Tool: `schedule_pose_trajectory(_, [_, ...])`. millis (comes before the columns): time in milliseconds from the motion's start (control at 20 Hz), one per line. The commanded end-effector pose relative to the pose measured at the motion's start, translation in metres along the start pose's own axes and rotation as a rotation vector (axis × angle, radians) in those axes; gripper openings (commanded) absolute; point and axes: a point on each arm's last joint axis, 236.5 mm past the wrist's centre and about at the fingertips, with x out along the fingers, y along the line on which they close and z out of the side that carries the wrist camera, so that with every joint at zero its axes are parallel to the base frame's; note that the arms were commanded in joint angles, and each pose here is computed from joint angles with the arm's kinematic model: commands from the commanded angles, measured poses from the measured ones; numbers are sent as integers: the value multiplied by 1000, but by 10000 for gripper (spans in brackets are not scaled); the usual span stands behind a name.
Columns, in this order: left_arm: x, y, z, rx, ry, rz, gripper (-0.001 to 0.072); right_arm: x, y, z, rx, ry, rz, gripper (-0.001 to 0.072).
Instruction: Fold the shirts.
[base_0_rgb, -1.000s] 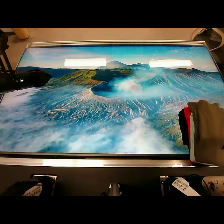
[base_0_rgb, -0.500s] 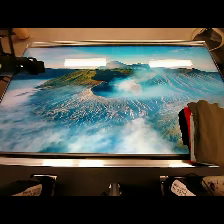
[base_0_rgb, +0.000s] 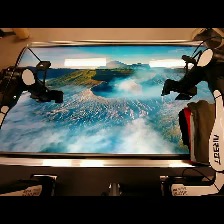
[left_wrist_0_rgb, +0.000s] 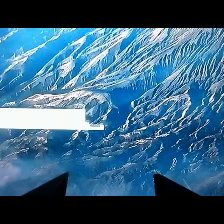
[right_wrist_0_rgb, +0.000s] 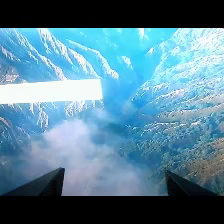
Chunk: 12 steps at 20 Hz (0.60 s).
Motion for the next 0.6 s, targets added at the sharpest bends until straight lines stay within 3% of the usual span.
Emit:
schedule_pose_trajectory(0, [5, -3, -4, -20, 1, -12, 626, 13, 14, -9, 1, 64, 20, 688])
schedule_pose_trajectory(550, [5, -3, -4, -19, 2, -12, 626, 13, 14, -7, 1, 55, 22, 688])
